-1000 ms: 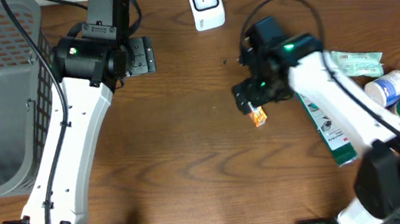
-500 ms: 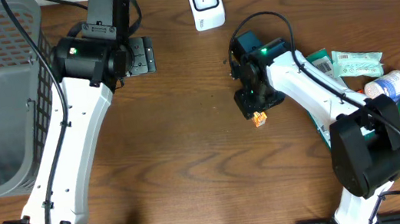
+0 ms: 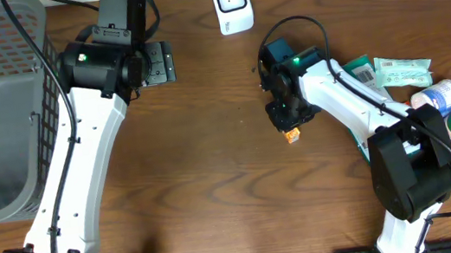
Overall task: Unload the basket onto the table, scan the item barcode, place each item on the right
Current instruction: 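Lift the Kleenex pack with the right gripper toward the left gripper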
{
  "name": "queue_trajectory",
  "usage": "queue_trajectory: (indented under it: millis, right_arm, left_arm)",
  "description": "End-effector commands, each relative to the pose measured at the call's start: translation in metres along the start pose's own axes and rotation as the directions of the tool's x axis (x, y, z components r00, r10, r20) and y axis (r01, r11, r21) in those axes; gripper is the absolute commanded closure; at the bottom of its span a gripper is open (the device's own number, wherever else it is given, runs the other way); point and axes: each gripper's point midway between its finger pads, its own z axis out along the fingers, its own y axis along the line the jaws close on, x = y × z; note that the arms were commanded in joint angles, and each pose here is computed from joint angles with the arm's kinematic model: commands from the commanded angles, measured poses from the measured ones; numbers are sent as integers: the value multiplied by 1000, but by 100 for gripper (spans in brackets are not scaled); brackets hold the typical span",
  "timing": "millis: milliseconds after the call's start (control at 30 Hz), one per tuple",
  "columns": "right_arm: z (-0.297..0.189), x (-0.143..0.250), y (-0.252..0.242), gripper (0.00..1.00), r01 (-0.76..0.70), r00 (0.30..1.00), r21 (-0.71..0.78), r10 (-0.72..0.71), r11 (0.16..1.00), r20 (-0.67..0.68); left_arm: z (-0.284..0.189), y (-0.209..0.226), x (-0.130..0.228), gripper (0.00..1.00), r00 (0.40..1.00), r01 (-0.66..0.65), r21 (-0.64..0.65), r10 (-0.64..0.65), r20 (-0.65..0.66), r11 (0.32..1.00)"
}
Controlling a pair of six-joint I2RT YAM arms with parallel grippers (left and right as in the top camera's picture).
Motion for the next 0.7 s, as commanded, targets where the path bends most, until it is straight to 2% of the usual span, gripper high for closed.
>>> queue_trajectory:
  millis: [0, 67, 200, 400, 433, 500, 667]
  right_arm:
    - [5, 3, 0, 72, 6, 1000, 11, -6, 1000, -19]
    - [5, 3, 0, 62, 6, 1000, 11, -6, 1000, -20]
    - [5, 3, 0, 58, 6, 1000, 11, -6, 1000, -18]
    - [11, 4, 0, 73, 6, 1000, 11, -6, 1000, -13]
    - [11, 4, 0, 76, 6, 1000, 11, -6, 1000, -15]
    - [11, 4, 0, 91, 6, 1000, 11, -6, 1000, -14]
    - [-1, -5, 1, 94, 0, 1000, -8, 0, 1000, 8]
  left_arm:
    - [-2, 2, -2, 16, 1000, 5, -4, -5, 5, 1000]
    - [-2, 2, -2, 16, 1000, 5, -3, -5, 5, 1000]
    - [-2, 2, -2, 16, 1000, 5, -4, -5, 5, 1000]
    - [-2, 2, -2, 16, 1000, 5, -4, -5, 5, 1000]
    - [-2, 2, -2, 16, 1000, 5, -4, -5, 5, 1000]
    - [-2, 2, -1, 16, 1000, 5, -4, -5, 4, 1000]
    - [-2, 2, -2, 16, 1000, 5, -3, -5, 5, 1000]
